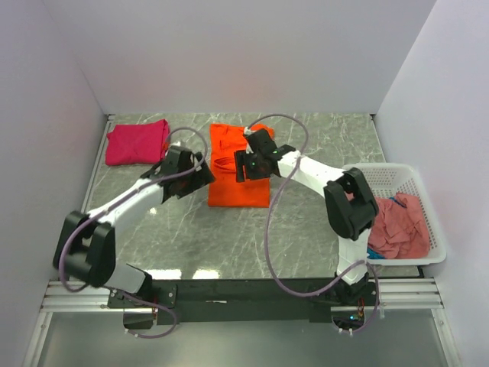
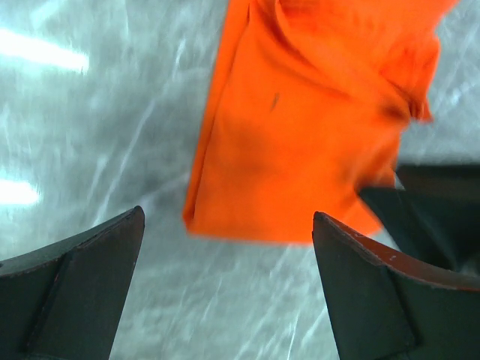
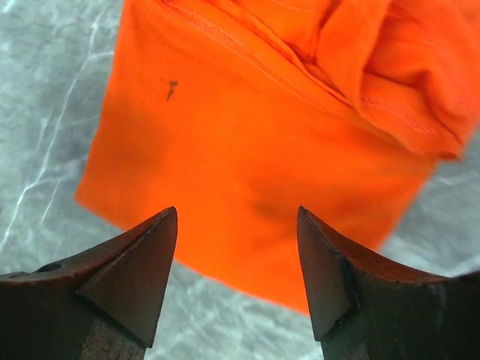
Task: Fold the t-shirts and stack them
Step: Fold the tshirt
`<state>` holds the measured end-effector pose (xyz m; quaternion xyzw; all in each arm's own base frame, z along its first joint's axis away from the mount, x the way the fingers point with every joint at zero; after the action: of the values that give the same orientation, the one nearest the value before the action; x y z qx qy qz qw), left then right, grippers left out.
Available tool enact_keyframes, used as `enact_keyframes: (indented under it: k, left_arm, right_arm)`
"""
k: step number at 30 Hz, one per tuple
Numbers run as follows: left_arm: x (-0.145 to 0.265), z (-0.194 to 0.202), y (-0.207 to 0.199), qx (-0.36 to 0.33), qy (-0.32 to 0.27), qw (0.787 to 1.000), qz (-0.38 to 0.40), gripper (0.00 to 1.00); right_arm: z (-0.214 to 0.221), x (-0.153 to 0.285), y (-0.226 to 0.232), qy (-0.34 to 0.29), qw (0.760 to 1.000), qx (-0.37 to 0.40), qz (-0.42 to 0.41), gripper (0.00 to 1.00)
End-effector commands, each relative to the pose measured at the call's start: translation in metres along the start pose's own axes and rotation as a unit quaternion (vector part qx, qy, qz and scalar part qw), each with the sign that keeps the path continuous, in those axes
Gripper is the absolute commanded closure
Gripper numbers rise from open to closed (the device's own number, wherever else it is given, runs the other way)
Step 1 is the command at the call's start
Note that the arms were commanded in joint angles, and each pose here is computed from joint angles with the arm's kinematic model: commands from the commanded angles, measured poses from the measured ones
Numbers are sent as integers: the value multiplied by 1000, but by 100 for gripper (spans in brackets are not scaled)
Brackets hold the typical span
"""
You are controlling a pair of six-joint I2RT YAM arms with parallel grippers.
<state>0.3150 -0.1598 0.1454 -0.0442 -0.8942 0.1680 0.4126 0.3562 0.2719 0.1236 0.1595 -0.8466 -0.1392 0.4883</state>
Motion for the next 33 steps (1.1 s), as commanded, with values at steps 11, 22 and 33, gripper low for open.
enact_keyframes:
  k: [11, 22, 33]
  left_arm:
    - [-26, 24, -80, -106, -50, 977, 181, 1]
    - [-58, 96, -31, -104, 57, 986, 120, 0]
    - [-53, 104, -19, -113, 63, 987, 98, 1]
  right_arm:
    - [-55, -42, 8, -57, 997, -45, -2, 28]
    - [-70, -30, 6, -69, 997, -42, -18, 28]
    - [-2, -11, 0, -18, 995, -75, -60, 28]
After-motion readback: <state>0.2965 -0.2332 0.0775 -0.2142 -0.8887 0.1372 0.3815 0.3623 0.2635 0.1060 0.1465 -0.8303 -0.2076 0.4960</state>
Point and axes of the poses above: each gripper's point midway between its finger pads, its own x axis back along the fingers, its own y axis along the line the jaws close on, z = x × y, the point moved 5 cm from there along x, back along the fingers, and after that the axes turned 13 degrees about -x, right-handed, at the moved point
